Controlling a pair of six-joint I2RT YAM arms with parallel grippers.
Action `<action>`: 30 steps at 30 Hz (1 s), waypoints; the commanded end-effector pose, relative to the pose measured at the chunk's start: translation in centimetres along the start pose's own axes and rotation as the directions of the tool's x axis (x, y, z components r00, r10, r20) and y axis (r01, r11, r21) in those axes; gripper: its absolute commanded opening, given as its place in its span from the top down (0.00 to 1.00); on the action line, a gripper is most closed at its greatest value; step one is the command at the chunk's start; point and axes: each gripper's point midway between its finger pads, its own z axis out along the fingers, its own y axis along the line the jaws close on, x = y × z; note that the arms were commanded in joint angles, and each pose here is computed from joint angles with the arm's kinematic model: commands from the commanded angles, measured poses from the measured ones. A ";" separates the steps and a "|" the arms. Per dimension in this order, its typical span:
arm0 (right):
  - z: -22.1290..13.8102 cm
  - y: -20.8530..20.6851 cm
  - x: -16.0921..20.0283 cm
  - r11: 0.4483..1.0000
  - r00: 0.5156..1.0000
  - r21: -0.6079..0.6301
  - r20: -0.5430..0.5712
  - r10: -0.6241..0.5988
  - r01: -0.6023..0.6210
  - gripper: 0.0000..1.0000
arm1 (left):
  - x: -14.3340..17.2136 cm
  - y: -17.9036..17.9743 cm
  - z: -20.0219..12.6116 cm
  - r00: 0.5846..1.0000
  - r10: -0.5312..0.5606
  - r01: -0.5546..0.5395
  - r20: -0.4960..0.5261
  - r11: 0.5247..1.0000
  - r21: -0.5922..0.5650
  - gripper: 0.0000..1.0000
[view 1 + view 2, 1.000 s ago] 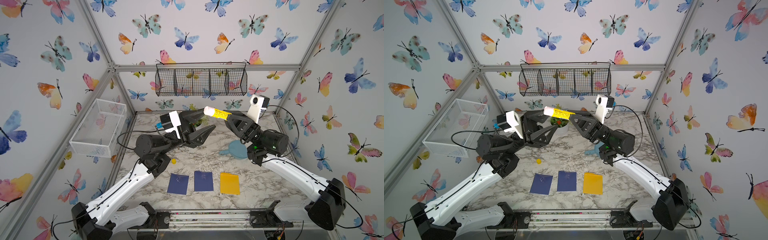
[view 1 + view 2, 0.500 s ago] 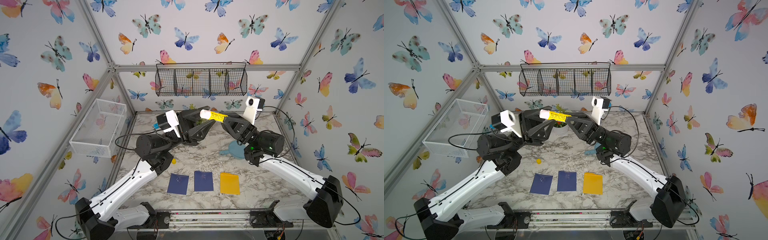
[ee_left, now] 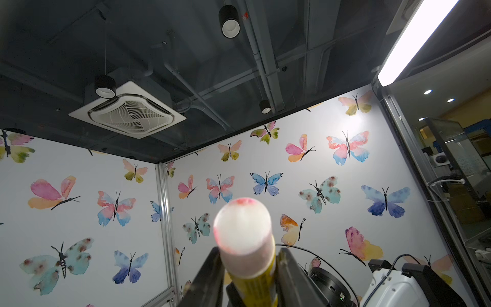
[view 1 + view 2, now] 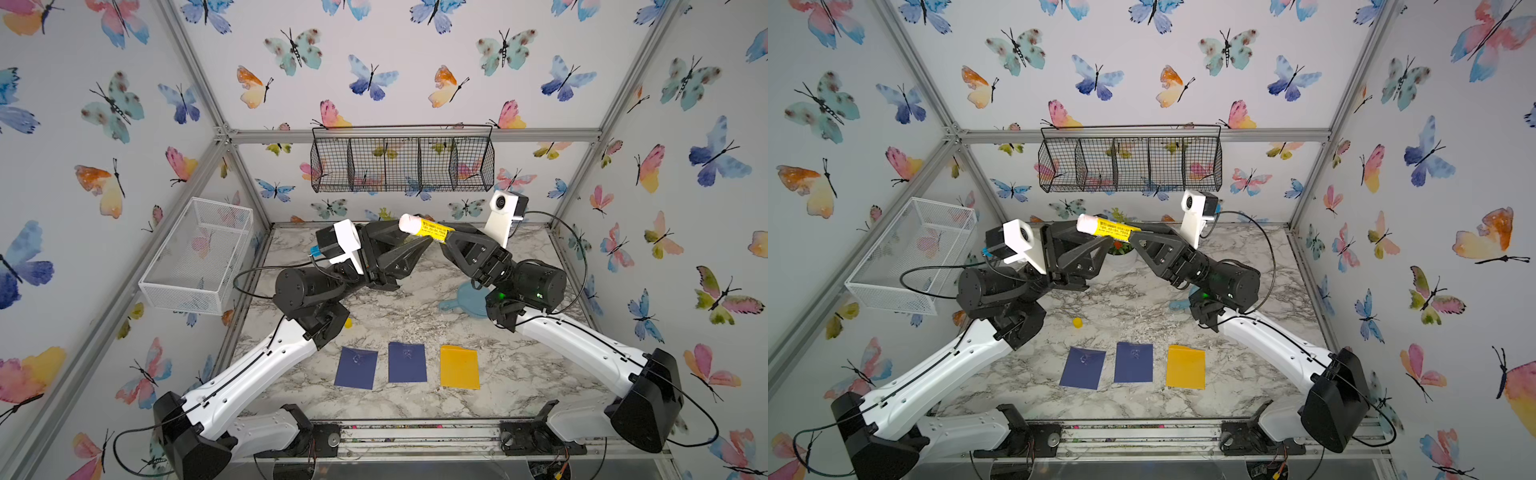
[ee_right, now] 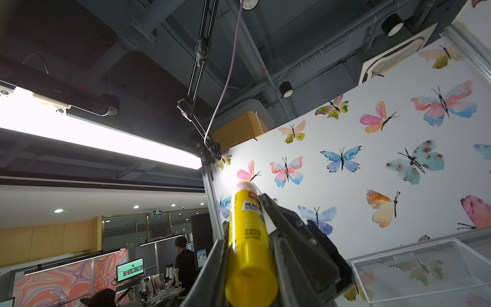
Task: Seal the envelope with a glue stick
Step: Unscrew the glue stick.
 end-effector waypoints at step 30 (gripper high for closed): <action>0.2 1.5 0.7 0.995 0.995 -0.014 -0.026 -0.099 0.099 0.59 | -2.1 0.9 0.2 0.997 -0.034 0.038 0.072 0.998 -0.057 0.87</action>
